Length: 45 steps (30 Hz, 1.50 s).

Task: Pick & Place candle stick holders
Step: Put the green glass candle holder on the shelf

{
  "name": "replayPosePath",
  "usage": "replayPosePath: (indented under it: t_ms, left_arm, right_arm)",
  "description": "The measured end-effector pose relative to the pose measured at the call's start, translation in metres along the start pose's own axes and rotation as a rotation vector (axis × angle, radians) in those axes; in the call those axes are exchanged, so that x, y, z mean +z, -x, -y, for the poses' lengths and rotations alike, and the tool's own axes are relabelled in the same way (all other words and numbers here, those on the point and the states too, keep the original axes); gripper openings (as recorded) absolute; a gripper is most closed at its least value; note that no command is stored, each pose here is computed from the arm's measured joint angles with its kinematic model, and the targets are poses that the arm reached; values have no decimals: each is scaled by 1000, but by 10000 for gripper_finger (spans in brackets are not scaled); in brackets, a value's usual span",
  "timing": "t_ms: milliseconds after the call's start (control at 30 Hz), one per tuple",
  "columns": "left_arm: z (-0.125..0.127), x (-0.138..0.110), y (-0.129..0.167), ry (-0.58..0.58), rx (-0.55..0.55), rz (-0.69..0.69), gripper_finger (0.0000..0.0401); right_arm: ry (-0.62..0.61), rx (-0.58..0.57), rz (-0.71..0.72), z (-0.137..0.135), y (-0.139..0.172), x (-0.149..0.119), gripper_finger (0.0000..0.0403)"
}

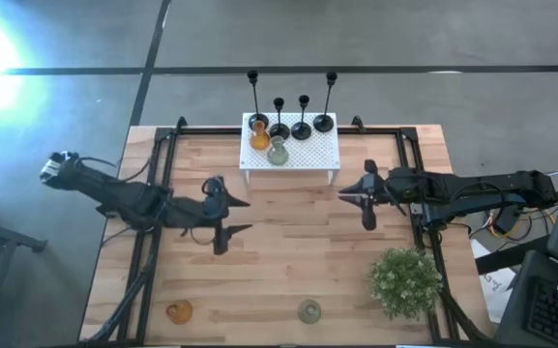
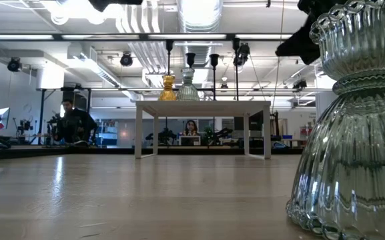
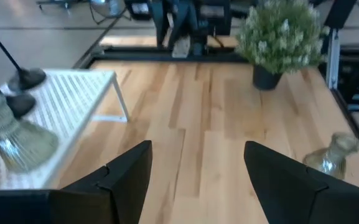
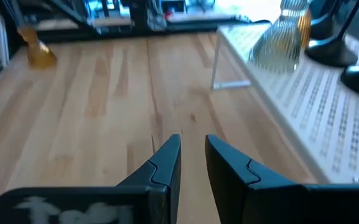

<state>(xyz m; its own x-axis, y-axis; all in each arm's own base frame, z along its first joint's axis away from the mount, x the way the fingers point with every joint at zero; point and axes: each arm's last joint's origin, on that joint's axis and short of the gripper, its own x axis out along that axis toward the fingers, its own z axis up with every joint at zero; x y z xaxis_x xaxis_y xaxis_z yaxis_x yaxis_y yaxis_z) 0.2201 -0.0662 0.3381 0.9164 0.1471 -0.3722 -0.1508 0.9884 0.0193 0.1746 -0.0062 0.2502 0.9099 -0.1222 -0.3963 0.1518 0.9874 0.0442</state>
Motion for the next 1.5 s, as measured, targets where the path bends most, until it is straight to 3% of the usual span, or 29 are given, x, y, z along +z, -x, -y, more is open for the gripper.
replayPosePath:
  t_ms: [233, 400, 667, 767, 933, 1067, 1233, 1500]
  left_arm:
    - [16, -31, -5, 29, -27, -27, 259]
    - [24, -51, -9, 32, -56, -2, 259]
    - [26, -82, -11, 69, -99, 76, 259]
    - [22, -95, -11, 70, -108, 114, 259]
    - [12, -119, -5, 96, -128, 217, 259]
    - [2, -138, 1, 137, -146, 305, 259]
    - [-9, -160, 9, 179, -156, 381, 259]
    - [-17, -177, 14, 208, -152, 403, 259]
  right_arm:
    - [-73, 43, 196, -2, 1, 21, 68]
    - [-66, 248, 249, -11, -5, 33, 68]
    - [12, 463, 217, -35, -25, 60, 68]
    - [-10, 491, 128, -45, -36, 68, 68]
    - [-50, 594, -195, -60, -44, 73, 68]
    - [-81, 633, -359, -81, -45, 72, 68]
    - [-72, 679, -432, -113, -41, 68, 55]
    - [-124, 598, -511, -146, -37, 46, 47]
